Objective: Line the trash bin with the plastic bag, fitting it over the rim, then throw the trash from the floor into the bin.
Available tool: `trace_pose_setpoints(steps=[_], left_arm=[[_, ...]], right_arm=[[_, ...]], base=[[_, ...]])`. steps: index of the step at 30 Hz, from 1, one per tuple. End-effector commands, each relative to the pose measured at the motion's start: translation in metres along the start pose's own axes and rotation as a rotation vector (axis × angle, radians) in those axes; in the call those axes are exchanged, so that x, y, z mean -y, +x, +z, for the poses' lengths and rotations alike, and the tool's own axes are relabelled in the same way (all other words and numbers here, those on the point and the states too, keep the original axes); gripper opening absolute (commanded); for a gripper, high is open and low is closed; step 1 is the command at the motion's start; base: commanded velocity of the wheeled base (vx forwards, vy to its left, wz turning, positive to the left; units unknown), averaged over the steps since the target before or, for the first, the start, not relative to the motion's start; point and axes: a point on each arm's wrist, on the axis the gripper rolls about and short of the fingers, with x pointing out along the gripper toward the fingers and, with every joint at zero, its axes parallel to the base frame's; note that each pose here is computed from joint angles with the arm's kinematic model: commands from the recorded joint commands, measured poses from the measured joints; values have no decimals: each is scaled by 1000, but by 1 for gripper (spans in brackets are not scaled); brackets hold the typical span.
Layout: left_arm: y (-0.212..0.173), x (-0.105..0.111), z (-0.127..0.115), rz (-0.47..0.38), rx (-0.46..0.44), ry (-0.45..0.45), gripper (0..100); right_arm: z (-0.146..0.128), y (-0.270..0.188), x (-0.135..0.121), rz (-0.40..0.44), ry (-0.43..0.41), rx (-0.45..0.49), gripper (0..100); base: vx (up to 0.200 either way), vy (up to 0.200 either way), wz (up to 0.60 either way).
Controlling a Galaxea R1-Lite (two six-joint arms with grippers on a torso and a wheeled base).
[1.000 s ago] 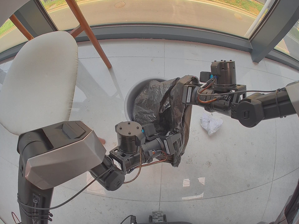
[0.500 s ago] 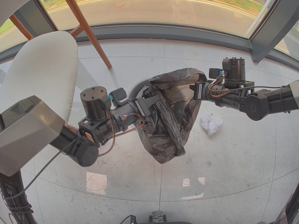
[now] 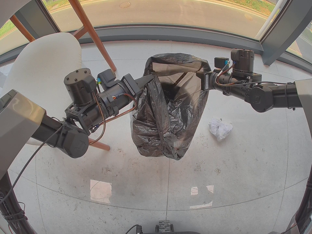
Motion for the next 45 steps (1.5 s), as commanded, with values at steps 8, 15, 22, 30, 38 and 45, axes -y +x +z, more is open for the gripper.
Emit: trace_pose_setpoints(steps=[8, 15, 22, 30, 38, 45], left_arm=[[12, -7, -3, -52, -39, -30, 0], [12, -31, -8, -2, -42, -35, 0], [21, -61, -10, 45, -18, -30, 0], [43, -80, 7, 134, 108, -8, 0], [29, -98, 19, 218, 111, 76, 0], [8, -95, 27, 272, 100, 115, 0]], right_arm=[[-40, 30, 46, 9, -81, -52, 100], [-19, -33, 13, 232, -69, -67, 100], [-22, -94, -2, 319, -49, -104, 100], [-15, -124, 11, 254, -52, -53, 100], [-15, -147, 21, 207, -43, -52, 100], [-23, -159, 23, 191, -33, -70, 100]], base=[[0, 0, 0], [0, 0, 0], [0, 0, 0], [0, 0, 0], [0, 0, 0], [0, 0, 0]])
